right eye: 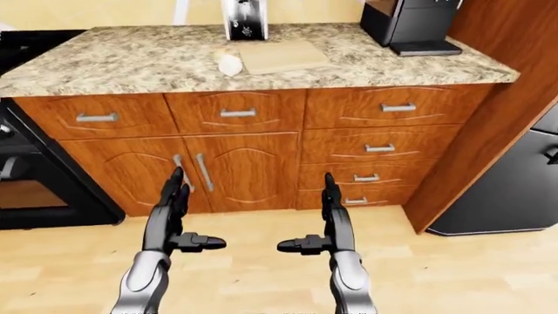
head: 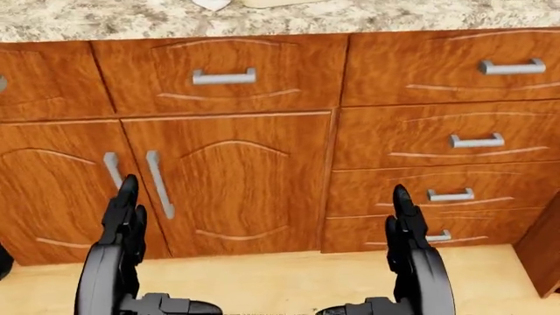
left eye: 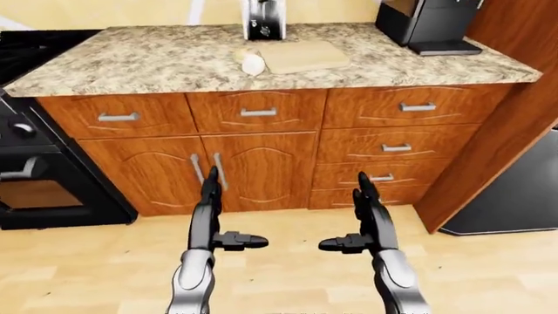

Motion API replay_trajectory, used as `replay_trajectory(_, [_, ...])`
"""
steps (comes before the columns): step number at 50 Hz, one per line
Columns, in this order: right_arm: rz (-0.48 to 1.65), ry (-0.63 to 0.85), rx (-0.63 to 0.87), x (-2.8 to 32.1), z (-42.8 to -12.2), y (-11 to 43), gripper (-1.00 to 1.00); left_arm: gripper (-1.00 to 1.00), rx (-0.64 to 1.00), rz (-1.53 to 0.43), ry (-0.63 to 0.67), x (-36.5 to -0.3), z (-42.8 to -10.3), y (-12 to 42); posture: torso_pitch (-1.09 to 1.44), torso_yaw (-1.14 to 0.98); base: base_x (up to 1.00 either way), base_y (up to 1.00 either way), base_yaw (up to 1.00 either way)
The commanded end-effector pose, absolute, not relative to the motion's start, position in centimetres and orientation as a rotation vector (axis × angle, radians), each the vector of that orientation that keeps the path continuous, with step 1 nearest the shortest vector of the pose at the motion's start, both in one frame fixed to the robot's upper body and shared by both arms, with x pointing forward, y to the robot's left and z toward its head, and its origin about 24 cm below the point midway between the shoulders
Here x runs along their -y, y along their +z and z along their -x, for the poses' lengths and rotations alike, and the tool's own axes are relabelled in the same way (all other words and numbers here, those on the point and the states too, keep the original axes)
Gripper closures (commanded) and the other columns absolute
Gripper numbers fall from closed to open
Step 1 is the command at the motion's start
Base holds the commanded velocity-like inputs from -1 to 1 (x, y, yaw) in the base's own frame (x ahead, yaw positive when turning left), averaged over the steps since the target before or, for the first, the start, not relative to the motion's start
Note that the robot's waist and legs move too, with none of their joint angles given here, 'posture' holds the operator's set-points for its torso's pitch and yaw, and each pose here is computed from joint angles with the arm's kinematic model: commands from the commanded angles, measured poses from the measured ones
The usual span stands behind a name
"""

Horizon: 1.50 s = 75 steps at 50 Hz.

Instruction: Place the bread and cheese on the cutting board.

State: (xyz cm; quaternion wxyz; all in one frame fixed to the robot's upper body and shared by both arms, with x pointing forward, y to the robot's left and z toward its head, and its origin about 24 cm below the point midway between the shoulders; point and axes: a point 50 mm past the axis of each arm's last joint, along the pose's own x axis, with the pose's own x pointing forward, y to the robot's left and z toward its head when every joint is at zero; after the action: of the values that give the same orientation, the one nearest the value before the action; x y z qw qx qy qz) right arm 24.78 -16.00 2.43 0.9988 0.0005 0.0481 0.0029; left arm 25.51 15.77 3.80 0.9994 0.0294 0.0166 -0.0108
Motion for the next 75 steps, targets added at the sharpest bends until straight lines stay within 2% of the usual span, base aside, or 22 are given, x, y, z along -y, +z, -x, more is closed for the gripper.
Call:
replay_trajectory(1, [0.002,0.012,-0.002,15.8,-25.3,4.2,-1.00,-1.00,0.056,-0.063,-0.030,-15.7,-25.8,5.5,0.00,0.00,0.00,1.00,0.00])
replay_trajectory(14, [0.011,0.031,0.004,15.5,-25.3,4.3,-1.00,-1.00,0.061,-0.069,-0.030,-15.7,-25.9,5.5,0.00,0.00,0.00,0.72,0.00])
replay_trajectory(27, [0.020,0.013,0.022,15.8,-25.6,4.7,-1.00,-1.00,0.103,-0.093,-0.049,-15.6,-26.0,6.1,0.00,0.00,0.00,0.02,0.00])
replay_trajectory(36, [0.126,0.005,0.192,17.1,-27.4,12.1,-1.00,-1.00,0.363,-0.135,-0.067,-16.4,-28.4,13.0,0.00,0.00,0.00,0.00,0.00])
replay_trajectory(40, [0.155,0.000,0.298,17.7,-27.7,16.9,-1.00,-1.00,0.499,-0.118,-0.075,-16.5,-29.6,18.1,0.00,0.00,0.00,0.00,0.00])
replay_trajectory(46, [0.257,-0.009,0.410,18.9,-28.4,21.0,-1.00,-1.00,0.570,-0.042,-0.043,-17.8,-30.8,21.8,0.00,0.00,0.00,0.00,0.00])
replay_trajectory(48, [0.338,0.006,0.498,19.0,-28.3,22.9,-1.00,-1.00,0.664,-0.015,-0.038,-18.1,-30.6,24.1,0.00,0.00,0.00,0.00,0.00])
replay_trajectory(50, [0.334,-0.019,0.523,19.6,-28.4,24.3,-1.00,-1.00,0.663,-0.011,-0.046,-18.4,-30.9,24.4,0.00,0.00,0.00,0.00,0.00])
replay_trajectory(57, [0.289,-0.079,0.615,20.4,-28.1,25.9,-1.00,-1.00,0.724,0.028,-0.002,-18.9,-31.1,25.9,0.00,0.00,0.12,0.00,0.00])
replay_trajectory(75, [0.297,-0.087,0.627,20.6,-28.2,24.2,-1.00,-1.00,0.727,0.002,0.001,-19.1,-31.3,25.3,0.00,0.00,0.30,0.00,0.00])
